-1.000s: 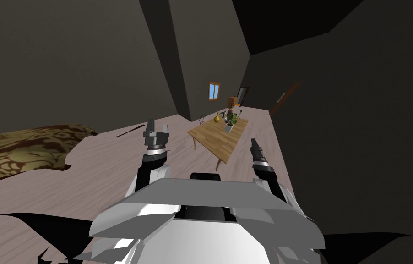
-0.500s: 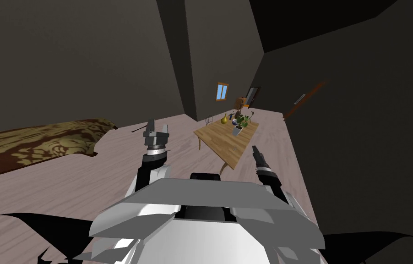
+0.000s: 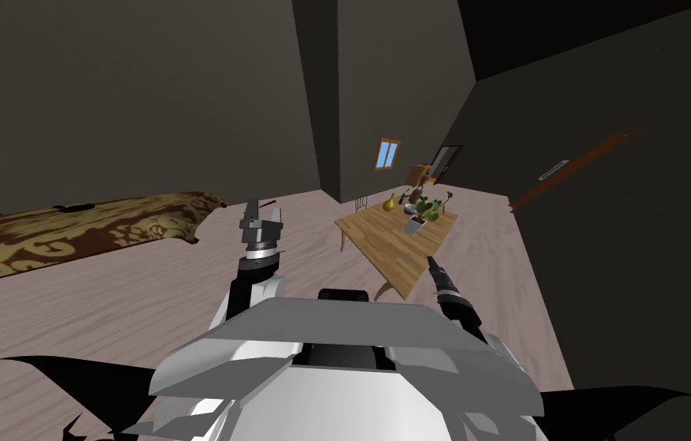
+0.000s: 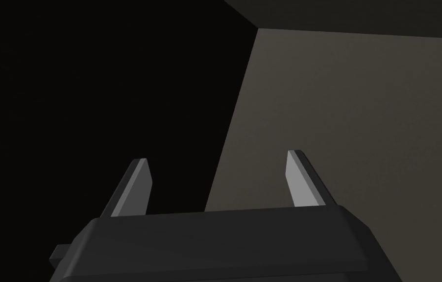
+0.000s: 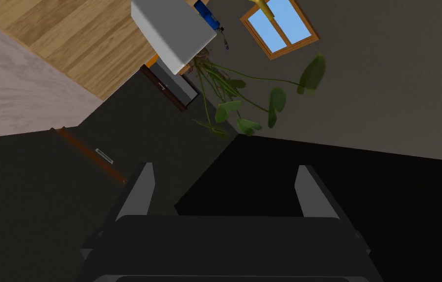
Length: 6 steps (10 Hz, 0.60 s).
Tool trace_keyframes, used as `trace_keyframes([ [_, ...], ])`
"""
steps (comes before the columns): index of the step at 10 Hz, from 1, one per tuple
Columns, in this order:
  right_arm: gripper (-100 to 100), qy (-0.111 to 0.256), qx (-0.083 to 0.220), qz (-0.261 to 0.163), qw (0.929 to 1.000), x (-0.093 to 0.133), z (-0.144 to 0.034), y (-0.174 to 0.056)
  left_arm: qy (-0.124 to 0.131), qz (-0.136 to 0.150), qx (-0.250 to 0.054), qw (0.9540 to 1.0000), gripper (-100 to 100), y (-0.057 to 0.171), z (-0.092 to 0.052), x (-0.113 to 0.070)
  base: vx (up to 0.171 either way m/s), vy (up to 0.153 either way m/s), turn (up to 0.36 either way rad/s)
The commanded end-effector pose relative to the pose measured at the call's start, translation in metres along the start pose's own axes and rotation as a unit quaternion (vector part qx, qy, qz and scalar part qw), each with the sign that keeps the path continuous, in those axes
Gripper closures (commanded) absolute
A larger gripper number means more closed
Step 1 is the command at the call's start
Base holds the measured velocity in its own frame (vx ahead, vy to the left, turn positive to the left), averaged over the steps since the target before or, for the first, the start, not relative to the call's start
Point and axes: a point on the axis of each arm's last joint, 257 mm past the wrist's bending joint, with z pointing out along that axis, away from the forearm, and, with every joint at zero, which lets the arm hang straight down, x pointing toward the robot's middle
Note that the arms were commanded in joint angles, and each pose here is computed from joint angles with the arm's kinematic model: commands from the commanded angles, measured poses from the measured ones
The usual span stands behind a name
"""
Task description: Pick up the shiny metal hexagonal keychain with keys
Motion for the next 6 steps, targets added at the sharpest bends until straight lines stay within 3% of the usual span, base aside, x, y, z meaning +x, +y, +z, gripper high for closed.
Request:
trace_keyframes([
  [1, -100, 0.006, 0.026, -0.011, 0.9996, 0.002, -0.002, -0.024, 0.000, 0.000, 0.000, 1.0000, 0, 0.000, 0.000, 0.000, 0.081, 0.040, 0.097],
  [2, -100, 0.006, 0.026, -0.011, 0.9996, 0.002, -0.002, -0.024, 0.000, 0.000, 0.000, 1.0000, 0, 0.000, 0.000, 0.000, 0.021, 0.024, -0.054],
  [3, -100, 0.011, 0.056, -0.029, 0.9980, 0.001, -0.007, -0.050, 0.000, 0.000, 0.000, 1.0000, 0, 0.000, 0.000, 0.000, 0.035, 0.036, 0.193],
  [4, -100, 0.013, 0.061, -0.029, 0.9976, 0.003, -0.008, -0.055, 0.000, 0.000, 0.000, 1.0000, 0, 0.000, 0.000, 0.000, 0.045, 0.030, 0.140],
  [6, -100, 0.027, 0.122, -0.063, 0.9902, 0.003, -0.024, -0.107, 0.000, 0.000, 0.000, 1.0000, 0, 0.000, 0.000, 0.000, 0.089, 0.052, 0.287],
])
